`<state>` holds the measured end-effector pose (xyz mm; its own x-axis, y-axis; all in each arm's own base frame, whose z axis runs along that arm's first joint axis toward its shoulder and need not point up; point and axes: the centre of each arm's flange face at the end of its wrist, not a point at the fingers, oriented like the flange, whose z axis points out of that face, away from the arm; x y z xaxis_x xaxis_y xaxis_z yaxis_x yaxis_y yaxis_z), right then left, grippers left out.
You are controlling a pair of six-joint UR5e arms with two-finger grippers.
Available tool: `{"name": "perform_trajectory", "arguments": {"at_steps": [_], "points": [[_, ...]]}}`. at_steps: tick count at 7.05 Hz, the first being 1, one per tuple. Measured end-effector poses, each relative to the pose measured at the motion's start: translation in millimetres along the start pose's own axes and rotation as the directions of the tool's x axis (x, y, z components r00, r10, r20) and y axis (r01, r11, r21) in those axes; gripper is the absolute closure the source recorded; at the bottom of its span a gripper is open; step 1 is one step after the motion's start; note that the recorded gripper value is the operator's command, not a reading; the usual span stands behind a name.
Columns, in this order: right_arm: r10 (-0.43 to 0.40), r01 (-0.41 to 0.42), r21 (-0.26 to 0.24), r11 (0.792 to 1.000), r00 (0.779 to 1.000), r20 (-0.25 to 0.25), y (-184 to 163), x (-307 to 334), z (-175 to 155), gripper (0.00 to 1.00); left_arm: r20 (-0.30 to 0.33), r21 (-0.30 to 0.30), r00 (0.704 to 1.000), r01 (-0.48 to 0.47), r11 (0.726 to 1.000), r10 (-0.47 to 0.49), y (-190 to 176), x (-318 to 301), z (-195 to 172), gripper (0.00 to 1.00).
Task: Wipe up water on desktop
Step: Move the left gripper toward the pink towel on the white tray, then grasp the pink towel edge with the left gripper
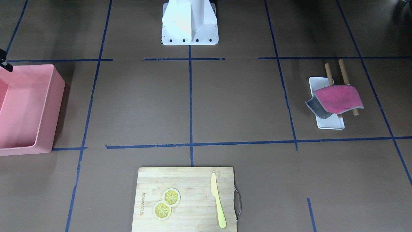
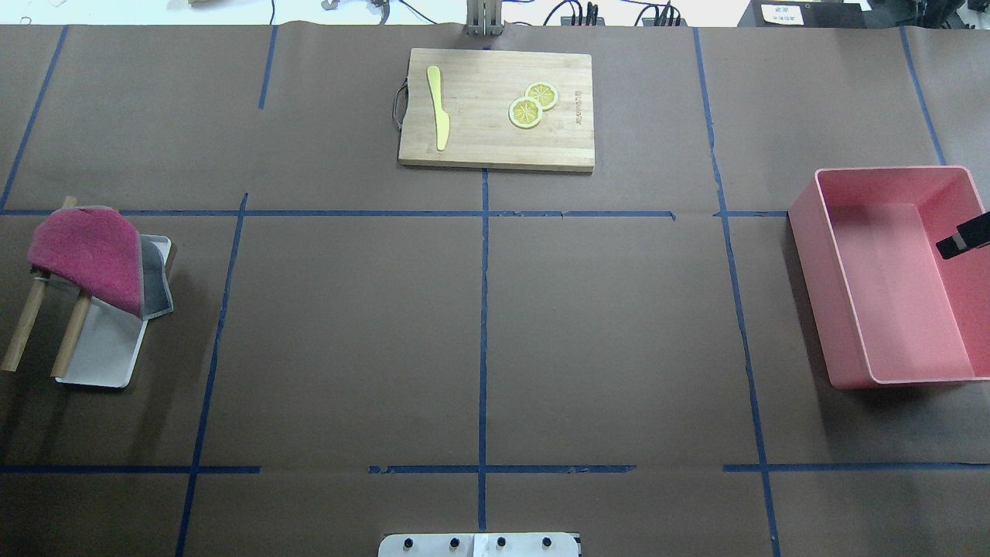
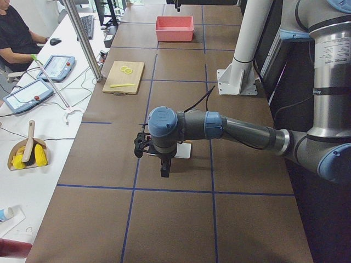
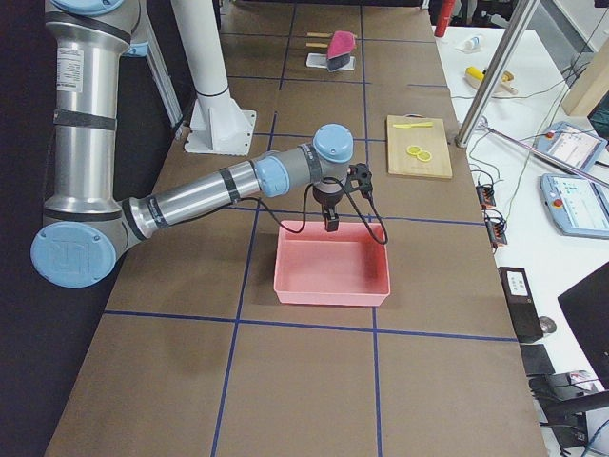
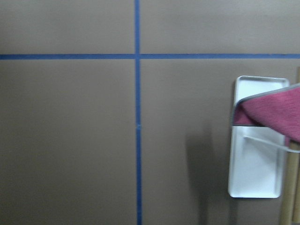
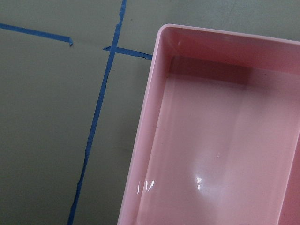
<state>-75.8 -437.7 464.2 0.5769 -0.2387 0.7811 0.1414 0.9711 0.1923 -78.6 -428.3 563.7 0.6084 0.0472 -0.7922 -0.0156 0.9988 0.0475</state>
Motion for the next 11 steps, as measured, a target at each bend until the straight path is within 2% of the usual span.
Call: {"name": "perform_trajectory", "arguments": {"at_steps": [2, 5, 7, 9, 11], "points": [[0.004, -0.004, -0.001, 1.000, 1.000, 0.001, 0, 0, 1, 0.00, -0.018, -0.006, 0.999, -0.035, 0.999, 0.035, -18, 46, 32, 0.00], [0.007, -0.007, -0.003, 1.000, 1.000, 0.002, 0, 0, 2, 0.00, -0.046, -0.001, 0.998, -0.031, 1.000, 0.031, -33, 109, 78, 0.03], [0.011, -0.011, -0.007, 1.000, 1.000, 0.002, 0, 2, 3, 0.00, -0.019, -0.026, 0.999, -0.050, 0.998, 0.049, -45, 144, 107, 0.07], [0.013, -0.013, -0.011, 1.000, 1.000, 0.000, 0, 3, 6, 0.00, -0.006, -0.049, 0.999, -0.041, 0.998, 0.041, -65, 169, 130, 0.25], [0.012, -0.012, -0.012, 1.000, 1.000, -0.001, -1, 3, 6, 0.00, 0.000, -0.057, 0.999, -0.036, 0.998, 0.036, -82, 177, 141, 0.29]]}}
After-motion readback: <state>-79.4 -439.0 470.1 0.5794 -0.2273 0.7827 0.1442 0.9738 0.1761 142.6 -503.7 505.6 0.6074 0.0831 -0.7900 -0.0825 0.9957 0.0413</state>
